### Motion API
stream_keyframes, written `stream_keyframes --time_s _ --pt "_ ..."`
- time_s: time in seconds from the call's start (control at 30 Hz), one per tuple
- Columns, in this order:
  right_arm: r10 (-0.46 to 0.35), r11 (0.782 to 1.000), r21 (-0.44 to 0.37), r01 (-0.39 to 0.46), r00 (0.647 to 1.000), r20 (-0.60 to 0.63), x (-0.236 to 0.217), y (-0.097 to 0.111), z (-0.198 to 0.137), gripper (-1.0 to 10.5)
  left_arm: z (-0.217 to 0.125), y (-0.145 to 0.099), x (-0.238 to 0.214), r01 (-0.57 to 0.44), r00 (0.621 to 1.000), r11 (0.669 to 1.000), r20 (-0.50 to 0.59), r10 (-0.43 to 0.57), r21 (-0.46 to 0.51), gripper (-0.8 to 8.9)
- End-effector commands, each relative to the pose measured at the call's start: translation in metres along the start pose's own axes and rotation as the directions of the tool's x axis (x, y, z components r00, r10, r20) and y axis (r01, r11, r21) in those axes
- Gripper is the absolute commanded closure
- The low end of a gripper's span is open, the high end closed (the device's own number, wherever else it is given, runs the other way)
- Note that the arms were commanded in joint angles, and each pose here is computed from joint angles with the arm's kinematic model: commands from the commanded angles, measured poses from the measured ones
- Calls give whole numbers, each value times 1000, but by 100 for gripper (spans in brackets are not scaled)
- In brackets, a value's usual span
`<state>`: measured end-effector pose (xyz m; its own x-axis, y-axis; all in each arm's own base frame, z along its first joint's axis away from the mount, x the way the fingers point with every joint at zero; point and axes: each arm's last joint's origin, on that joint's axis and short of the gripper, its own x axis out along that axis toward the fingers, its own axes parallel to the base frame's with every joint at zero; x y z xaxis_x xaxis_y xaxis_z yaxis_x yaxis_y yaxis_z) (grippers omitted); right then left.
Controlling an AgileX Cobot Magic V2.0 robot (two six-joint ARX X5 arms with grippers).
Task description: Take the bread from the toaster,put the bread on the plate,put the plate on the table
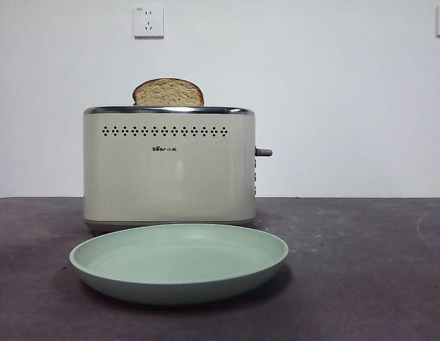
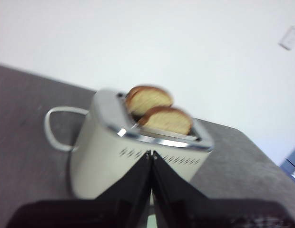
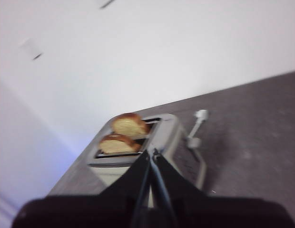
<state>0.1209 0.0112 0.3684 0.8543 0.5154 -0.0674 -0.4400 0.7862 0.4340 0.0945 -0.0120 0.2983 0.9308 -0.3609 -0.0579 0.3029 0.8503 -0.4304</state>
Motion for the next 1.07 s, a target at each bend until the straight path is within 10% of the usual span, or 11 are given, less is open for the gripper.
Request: stream_keyframes --time_s 0.03,0.3,0.5,0.7,1.07 --pt "59 995 -74 -61 998 -34 8 6 23 954 24 -10 7 62 998 996 -21 -61 57 819" --pt "128 984 -102 -144 980 -153 37 8 57 925 90 -31 45 244 951 965 -217 -219 99 819" --pt "144 984 -72 -162 968 -208 54 3 54 657 116 -29 83 255 910 958 -367 -192 132 804" --pt "152 982 -73 -175 956 -251 62 1 49 657 125 -24 121 266 884 955 -428 -188 130 368" --pt "157 982 -59 -179 948 -276 71 -2 46 662 129 -33 201 427 811 829 -559 -173 362 373"
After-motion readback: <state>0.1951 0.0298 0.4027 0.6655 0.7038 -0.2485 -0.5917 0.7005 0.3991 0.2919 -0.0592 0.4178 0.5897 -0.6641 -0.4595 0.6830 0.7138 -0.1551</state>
